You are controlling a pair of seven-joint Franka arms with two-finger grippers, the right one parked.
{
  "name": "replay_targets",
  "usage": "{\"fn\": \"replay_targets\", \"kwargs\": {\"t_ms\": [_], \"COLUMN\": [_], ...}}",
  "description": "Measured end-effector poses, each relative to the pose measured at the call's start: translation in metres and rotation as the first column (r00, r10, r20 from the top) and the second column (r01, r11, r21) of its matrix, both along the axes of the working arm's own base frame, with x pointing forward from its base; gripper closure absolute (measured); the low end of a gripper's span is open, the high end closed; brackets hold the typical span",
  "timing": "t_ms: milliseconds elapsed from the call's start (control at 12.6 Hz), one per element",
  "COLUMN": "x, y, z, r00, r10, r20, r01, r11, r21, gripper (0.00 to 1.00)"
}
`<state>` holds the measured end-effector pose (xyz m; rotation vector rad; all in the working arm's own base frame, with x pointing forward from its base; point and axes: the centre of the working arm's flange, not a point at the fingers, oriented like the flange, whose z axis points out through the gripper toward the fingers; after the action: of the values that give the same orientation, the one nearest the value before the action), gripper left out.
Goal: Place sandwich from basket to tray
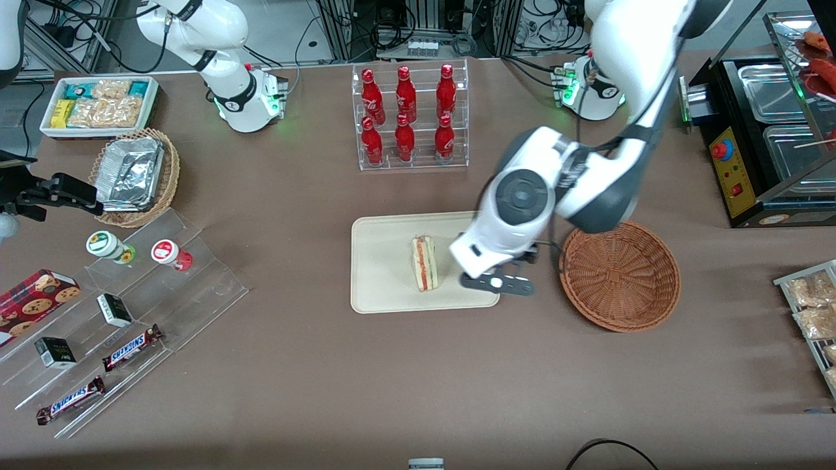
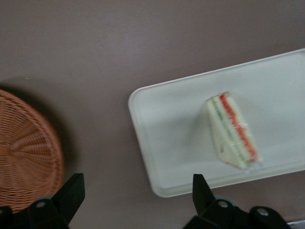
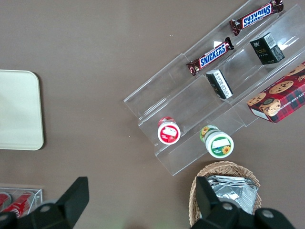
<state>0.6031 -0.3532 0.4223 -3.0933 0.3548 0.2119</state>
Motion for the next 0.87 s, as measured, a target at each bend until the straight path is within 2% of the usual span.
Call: {"fn": "replay_targets", "kwargs": {"t_ms": [238,476,635,873], "x": [0.020,0.032,0.029,0.011], "y": [0.078,0.149,0.182,0.204], "z": [0.024,0.043,0.050,0.065], "r00": [0.999,0.998,0.997,0.996], "r10": [-0.003,0.019,0.035,0.060], "r20": [-0.054,-0.068,-0.071,-0.065], "r01": [0.004,-0.017,-0.033,-0.057], "r11": [1.000,0.999,0.999,0.997], "r21": [0.024,0.027,0.033,0.049], "gripper": [0.00,0.00,0.00,0.00]}}
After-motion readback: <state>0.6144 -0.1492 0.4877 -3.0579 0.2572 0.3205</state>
